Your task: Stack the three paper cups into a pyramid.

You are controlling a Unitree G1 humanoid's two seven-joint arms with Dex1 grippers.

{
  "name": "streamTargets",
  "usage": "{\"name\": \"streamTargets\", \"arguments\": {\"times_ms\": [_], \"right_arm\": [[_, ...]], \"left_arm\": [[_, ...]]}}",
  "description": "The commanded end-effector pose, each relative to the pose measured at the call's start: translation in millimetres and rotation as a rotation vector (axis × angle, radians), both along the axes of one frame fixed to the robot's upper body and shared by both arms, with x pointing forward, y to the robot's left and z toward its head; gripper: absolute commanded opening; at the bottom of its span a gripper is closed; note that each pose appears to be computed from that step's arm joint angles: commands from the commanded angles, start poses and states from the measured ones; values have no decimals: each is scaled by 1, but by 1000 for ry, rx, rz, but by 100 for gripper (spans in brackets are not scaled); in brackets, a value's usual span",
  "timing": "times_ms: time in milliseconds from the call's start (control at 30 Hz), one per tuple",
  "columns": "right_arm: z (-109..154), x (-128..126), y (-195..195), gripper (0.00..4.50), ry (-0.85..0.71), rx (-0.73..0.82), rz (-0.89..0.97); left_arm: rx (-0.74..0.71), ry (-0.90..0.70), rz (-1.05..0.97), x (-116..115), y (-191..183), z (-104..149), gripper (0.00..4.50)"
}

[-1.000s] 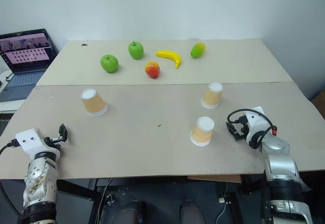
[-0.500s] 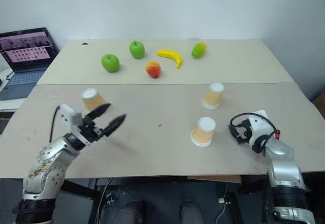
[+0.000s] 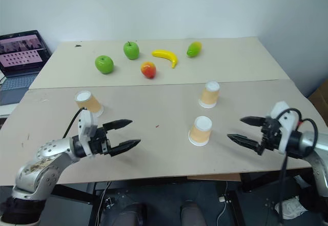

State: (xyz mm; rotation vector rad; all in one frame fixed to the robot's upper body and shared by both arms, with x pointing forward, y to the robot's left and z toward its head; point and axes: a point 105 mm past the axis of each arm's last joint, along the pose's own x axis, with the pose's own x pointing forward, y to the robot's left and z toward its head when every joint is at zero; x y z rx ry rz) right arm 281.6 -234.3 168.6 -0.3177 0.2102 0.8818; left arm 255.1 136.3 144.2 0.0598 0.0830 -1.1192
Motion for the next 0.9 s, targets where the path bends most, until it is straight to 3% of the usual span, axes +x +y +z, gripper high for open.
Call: {"name": "streamTargets", "arguments": {"times_ms": [33, 900], "right_arm": [[6, 4, 14, 446, -24, 1, 37], [-2, 25, 57, 446, -21, 39, 140]], "left_arm": [[35, -48, -20, -11, 9, 14, 450], [81, -78, 55, -14, 18, 22, 450]]}}
